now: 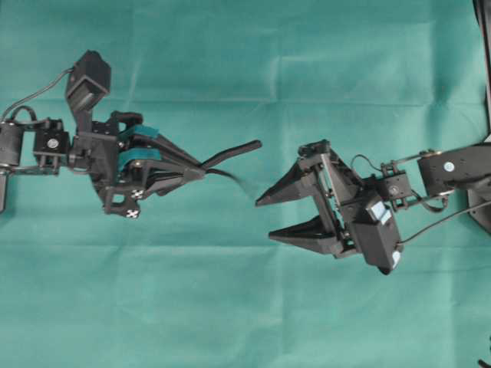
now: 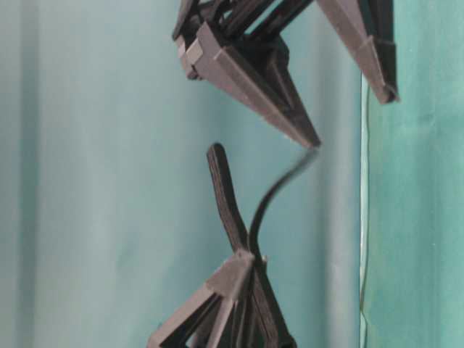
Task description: Peel off the Velcro with your right arm.
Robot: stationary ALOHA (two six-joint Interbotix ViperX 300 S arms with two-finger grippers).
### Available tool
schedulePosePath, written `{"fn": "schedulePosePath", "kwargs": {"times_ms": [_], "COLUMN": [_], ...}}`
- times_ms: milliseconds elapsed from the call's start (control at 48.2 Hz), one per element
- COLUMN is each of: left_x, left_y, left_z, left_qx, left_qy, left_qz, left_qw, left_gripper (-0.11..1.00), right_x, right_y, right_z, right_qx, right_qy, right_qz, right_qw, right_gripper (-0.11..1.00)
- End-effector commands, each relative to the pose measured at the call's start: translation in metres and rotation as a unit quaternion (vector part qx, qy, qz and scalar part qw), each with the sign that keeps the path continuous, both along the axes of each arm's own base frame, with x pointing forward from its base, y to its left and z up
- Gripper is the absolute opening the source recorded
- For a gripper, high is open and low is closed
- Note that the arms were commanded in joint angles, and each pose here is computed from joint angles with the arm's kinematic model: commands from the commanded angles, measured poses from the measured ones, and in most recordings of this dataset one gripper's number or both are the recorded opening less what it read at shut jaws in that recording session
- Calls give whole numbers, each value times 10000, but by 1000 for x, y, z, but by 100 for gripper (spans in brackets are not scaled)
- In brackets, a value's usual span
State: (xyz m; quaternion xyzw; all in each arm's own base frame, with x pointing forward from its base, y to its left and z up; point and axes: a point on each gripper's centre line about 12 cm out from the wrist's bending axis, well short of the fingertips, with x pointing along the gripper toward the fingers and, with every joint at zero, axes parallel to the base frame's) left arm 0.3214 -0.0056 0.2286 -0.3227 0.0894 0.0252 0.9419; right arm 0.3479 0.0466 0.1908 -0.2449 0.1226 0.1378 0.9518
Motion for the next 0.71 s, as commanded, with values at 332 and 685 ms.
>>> {"fn": "schedulePosePath", "kwargs": {"times_ms": [332, 685], "left_x": [-18, -20], "left_y": [-4, -10], "left_z": [5, 2], "left_qx": [55, 665], "left_qy": [-154, -111], "left_qz": [-89, -294], "left_qw": [9998, 9973], "left_gripper": [10, 10], "right_x": [-16, -17], "right_y": [-10, -31], "right_z": [19, 23], "right_qx": [362, 799], "right_qy": [-273, -420], "right_qz": [-340, -933], "right_qw": [9984, 9915], "right_gripper": [35, 36]}}
